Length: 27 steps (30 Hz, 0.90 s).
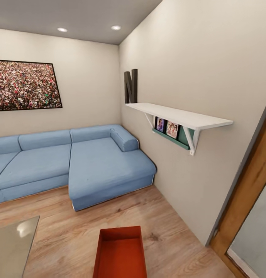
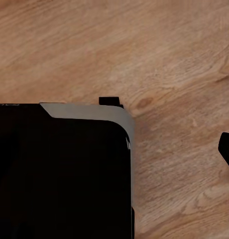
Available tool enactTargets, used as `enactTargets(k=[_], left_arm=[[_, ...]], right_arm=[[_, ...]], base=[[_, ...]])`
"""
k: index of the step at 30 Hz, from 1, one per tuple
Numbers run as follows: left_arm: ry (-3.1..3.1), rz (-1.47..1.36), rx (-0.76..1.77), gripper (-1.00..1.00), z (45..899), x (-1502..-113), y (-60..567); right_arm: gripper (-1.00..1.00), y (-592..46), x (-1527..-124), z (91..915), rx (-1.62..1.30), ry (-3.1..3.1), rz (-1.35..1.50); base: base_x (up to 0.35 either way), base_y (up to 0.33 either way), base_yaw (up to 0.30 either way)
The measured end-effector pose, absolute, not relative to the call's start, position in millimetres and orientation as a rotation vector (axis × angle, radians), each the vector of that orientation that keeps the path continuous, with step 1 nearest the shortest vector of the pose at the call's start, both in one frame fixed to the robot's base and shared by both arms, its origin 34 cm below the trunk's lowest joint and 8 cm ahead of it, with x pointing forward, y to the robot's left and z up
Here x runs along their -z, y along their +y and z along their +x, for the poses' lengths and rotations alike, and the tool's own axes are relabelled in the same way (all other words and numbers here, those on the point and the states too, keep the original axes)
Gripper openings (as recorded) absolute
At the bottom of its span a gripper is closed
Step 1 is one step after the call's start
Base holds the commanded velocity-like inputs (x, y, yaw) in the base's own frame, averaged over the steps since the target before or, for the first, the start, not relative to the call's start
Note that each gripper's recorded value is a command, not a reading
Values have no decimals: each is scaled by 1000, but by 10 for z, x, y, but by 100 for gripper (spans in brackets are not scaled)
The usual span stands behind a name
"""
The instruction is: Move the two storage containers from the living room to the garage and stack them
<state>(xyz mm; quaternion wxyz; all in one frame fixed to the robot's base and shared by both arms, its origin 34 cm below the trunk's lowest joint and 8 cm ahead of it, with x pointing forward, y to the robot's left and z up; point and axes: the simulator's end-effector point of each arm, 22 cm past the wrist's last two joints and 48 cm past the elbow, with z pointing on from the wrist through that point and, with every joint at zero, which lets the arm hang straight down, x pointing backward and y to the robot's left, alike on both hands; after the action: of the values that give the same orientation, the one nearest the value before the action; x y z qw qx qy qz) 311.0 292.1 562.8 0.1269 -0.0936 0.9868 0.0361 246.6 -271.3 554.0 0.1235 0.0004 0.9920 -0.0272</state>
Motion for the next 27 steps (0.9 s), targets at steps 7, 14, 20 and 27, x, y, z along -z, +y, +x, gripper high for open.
enactTargets(k=[7,14,20,27], left_arm=[[2873,-272,-103,100,3110,-5626,2910],[2872,-272,-103,100,3113,-5626,2909],[2872,-272,-103,100,3113,-5626,2910],[2871,-272,-103,100,3116,-5626,2910]], right_arm=[[100,-2710,-5539,2466,80,2893,1],[100,-2675,-5538,2467,75,2893,2],[100,-2682,-5538,2467,76,2893,2],[100,-2676,-5538,2467,69,2893,0]], base=[[155,156,0],[12,11,23],[1,0,164],[0,0,32]])
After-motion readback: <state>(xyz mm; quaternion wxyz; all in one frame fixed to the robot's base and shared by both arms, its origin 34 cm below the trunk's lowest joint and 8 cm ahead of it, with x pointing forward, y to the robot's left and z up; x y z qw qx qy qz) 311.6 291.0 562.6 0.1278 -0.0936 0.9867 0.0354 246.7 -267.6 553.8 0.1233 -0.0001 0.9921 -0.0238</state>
